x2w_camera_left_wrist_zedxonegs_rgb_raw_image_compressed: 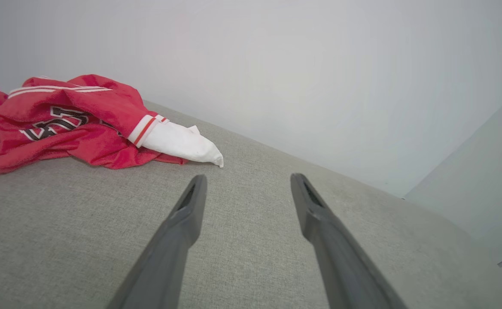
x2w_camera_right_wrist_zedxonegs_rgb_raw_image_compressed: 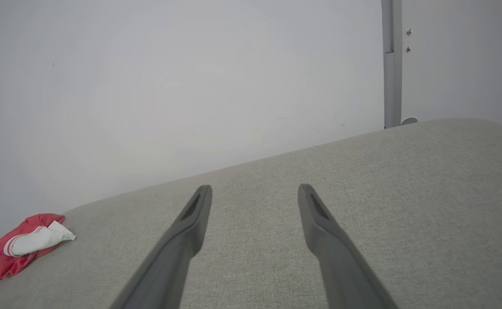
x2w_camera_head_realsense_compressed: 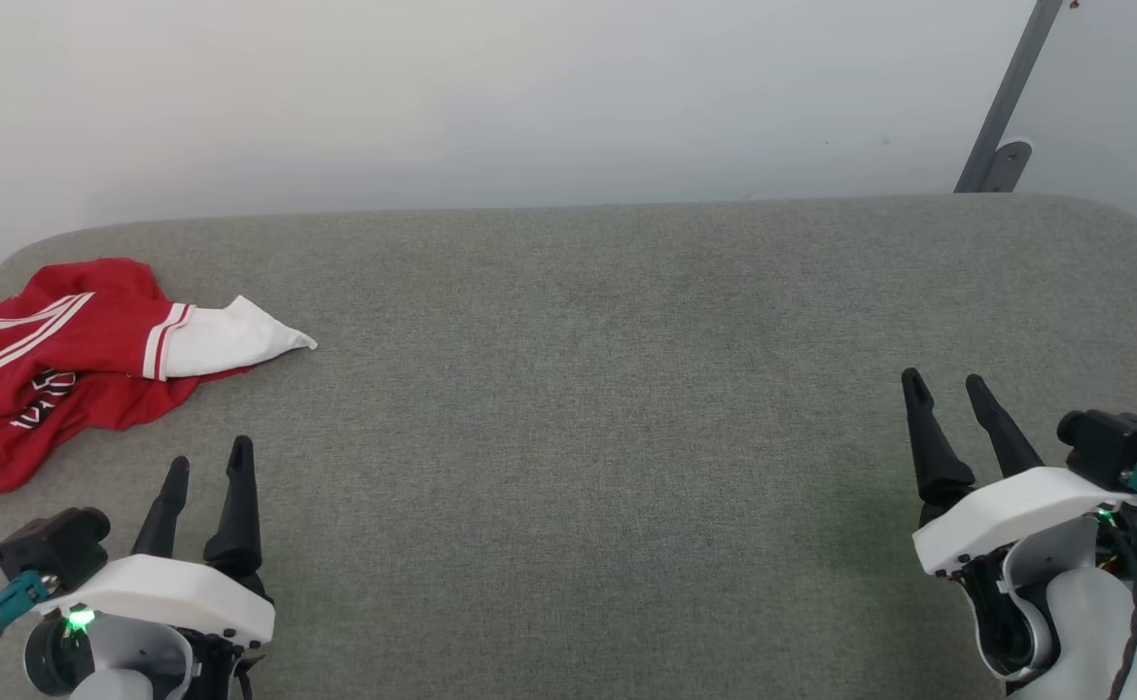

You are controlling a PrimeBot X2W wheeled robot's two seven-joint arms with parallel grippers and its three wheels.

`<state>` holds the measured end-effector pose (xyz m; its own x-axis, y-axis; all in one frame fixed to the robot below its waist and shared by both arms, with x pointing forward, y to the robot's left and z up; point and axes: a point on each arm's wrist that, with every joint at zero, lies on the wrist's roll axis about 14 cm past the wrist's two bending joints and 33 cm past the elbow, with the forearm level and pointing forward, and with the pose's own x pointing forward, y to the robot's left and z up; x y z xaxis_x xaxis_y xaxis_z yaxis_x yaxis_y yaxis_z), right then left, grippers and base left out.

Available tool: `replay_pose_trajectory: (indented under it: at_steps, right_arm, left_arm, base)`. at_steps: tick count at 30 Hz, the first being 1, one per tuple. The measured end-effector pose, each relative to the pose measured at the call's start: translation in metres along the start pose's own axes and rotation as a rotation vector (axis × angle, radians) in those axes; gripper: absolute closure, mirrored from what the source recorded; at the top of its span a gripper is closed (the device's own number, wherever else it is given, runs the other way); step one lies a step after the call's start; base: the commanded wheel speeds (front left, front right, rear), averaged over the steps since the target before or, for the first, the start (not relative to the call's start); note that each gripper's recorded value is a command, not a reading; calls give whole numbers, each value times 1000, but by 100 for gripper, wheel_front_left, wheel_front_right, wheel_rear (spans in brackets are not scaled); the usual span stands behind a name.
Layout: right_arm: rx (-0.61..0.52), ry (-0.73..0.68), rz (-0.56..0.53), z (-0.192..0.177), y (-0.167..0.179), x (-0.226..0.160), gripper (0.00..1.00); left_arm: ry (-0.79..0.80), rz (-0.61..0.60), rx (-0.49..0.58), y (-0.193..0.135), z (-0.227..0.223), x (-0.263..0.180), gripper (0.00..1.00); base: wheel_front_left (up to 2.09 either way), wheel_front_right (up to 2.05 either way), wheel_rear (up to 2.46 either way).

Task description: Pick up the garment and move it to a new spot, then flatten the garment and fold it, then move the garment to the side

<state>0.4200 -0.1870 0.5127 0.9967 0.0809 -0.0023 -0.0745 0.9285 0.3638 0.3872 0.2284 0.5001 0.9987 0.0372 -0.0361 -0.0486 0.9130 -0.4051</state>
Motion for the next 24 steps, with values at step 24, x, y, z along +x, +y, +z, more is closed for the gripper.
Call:
replay_pose_trajectory:
  at_steps: [24]
  right_arm:
    - [-233,-37,13,10,-3,5,0]
  left_arm:
    - [-15,-20,226,4,0,-1,0]
  base:
    - [0,0,0]
